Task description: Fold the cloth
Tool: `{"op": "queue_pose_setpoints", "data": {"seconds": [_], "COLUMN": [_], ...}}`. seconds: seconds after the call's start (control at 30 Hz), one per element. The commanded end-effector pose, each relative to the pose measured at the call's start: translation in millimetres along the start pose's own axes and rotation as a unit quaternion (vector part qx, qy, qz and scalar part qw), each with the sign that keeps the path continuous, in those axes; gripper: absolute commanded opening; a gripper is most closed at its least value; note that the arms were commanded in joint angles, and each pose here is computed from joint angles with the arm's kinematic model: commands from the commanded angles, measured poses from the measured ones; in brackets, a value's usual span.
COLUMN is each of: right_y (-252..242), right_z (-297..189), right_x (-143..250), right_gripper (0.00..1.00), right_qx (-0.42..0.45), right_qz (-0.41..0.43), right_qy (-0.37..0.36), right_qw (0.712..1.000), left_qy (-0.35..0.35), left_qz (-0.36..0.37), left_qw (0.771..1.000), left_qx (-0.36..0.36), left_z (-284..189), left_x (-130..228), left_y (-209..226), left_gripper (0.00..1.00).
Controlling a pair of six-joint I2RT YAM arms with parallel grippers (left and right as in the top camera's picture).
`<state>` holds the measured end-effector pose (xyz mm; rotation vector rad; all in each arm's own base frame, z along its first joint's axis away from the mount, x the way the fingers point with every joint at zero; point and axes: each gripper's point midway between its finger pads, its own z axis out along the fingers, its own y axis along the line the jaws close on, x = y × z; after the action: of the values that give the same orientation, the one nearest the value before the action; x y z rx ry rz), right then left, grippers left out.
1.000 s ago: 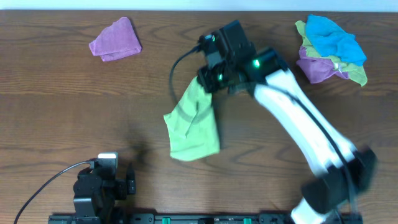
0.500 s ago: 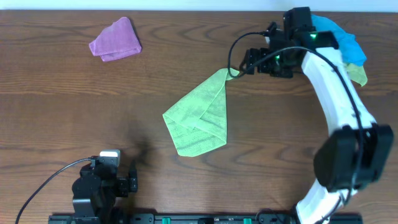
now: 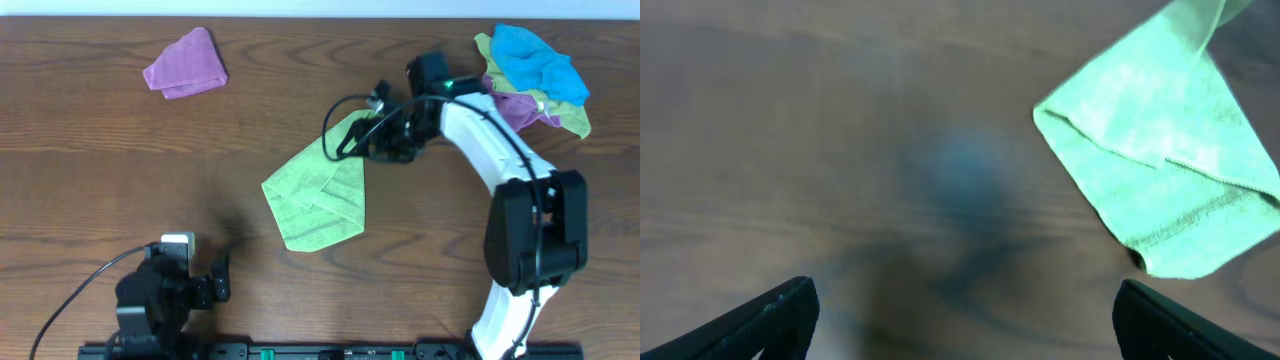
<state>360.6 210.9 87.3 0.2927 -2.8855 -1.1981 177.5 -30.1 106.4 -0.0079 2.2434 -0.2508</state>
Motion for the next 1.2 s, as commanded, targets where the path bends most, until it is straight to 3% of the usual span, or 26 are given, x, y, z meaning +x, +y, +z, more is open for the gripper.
{"op": "queue_pose_setpoints", "data": {"seconds": [0.0, 0.3, 0.53, 1.17], "right_y": [19.1, 42.4, 44.9, 13.6], "right_z": [16.0, 51.7, 78.2, 99.3], "right_x": [14.1, 23.1, 27.7, 36.3], "right_gripper": [0.99, 0.95, 0.95, 0.95], "right_qx": [-0.049, -0.060, -0.060, -0.008], "right_qz": [0.000, -0.011, -0.003, 0.026], "right_qy": [0.023, 0.036, 0.054, 0.075], "right_qw": [0.999, 0.997, 0.997, 0.997], "left_qy": [0.017, 0.122, 0.166, 0.142], "left_qz": [-0.029, -0.061, -0.083, -0.073], "left_qw": [0.999, 0.986, 0.977, 0.984], "left_qx": [0.023, 0.092, 0.102, 0.080], "left_z": [-7.8, 5.1, 21.4, 27.9], "left_x": [-18.2, -52.4, -44.2, -55.2], "left_y": [-12.0, -39.9, -41.4, -32.9], "left_gripper": [0.96, 0.95, 0.95, 0.95]}}
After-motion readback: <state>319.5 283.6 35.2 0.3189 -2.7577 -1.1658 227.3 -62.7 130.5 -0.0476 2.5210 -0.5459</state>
